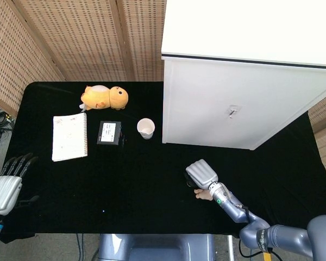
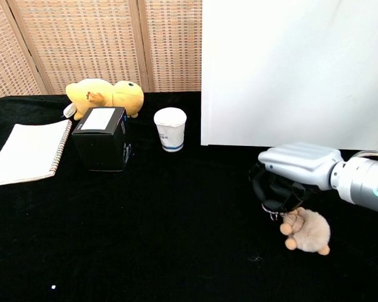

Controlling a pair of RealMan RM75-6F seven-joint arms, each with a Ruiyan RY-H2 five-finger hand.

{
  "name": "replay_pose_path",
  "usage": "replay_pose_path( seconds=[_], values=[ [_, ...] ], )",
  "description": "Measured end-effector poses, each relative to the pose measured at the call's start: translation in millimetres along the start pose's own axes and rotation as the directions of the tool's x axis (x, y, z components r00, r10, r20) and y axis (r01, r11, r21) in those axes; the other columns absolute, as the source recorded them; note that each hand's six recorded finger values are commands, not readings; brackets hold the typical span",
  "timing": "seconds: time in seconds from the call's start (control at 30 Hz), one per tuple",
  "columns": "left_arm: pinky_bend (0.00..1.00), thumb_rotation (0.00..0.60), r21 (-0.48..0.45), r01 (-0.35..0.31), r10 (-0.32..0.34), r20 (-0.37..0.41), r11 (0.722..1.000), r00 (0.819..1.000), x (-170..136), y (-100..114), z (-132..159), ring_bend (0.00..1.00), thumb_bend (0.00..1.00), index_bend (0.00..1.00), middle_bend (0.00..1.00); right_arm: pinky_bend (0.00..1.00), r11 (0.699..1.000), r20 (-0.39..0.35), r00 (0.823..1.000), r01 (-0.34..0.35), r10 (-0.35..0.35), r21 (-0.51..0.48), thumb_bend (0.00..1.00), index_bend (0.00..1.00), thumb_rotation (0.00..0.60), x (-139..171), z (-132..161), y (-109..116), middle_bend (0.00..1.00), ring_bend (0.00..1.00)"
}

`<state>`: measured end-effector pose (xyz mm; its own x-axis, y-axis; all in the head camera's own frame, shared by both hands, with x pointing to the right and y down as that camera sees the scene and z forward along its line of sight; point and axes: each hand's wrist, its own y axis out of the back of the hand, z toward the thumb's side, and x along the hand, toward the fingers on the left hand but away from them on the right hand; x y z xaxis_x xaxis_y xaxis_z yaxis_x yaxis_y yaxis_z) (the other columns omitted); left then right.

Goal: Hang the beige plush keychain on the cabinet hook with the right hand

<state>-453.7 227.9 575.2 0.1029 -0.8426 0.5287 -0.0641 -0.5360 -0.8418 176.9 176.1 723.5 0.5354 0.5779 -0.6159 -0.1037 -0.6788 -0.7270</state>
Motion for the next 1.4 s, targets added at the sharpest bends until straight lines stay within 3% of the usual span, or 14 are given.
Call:
replay_pose_path(
  seconds=[0.17,0.3,0.6,0.9,1.13,1.23,1.4],
  values=[
    [0.0,0.6,-0.001,0.001,-0.001,0.01,1.0,1.0,-1.1,-0.1,2.1,0.0,0.0,0.0,0.0,1.0,0.992,-0.061,0.991,0.122,-0.121,0.01,0.66,0.68,0.6,10.8,6.0,23.7,0.9,0.82],
    [0.0,0.6,-0.003,0.0,0.0,0.02,1.0,1.0,-2.6,0.4,4.3,0.0,0.0,0.0,0.0,1.0,0.971,-0.117,0.965,0.238,-0.233,0.03,0.66,0.68,0.6,21.8,10.1,45.7,0.9,0.82],
    [0.0,0.6,-0.009,-0.008,0.008,0.029,1.0,1.0,-5.2,2.8,5.9,0.0,0.0,0.0,0.0,1.0,0.882,-0.191,0.871,0.469,-0.454,0.042,0.66,0.69,0.6,48.8,8.8,96.1,0.91,0.83],
    [0.0,0.6,-0.016,-0.017,0.017,0.031,1.0,0.999,-6.9,5.6,6.1,0.0,0.0,0.0,0.0,1.0,0.748,-0.216,0.751,0.654,-0.624,0.11,0.66,0.7,0.6,86.3,-6.4,155.9,0.91,0.83],
    [0.0,0.6,-0.014,-0.018,0.018,0.04,1.0,0.999,-8.8,5.5,8.7,0.0,0.0,0.0,0.0,1.0,0.598,-0.239,0.643,0.765,-0.727,0.24,0.66,0.7,0.6,115.3,-24.9,199.2,0.91,0.83],
    [0.0,0.6,-0.012,-0.018,0.019,0.041,1.0,0.999,-9.2,5.4,9.3,0.0,0.0,0.0,0.0,1.0,0.547,-0.25,0.615,0.785,-0.748,0.292,0.66,0.7,0.6,123.6,-30.6,210.0,0.91,0.84],
    [0.0,0.6,-0.01,-0.018,0.018,0.044,1.0,0.999,-9.8,4.9,10.7,0.0,0.0,0.0,0.0,1.0,0.475,-0.274,0.586,0.795,-0.763,0.377,0.66,0.7,0.6,131.6,-36.2,221.9,0.91,0.84]
  ],
)
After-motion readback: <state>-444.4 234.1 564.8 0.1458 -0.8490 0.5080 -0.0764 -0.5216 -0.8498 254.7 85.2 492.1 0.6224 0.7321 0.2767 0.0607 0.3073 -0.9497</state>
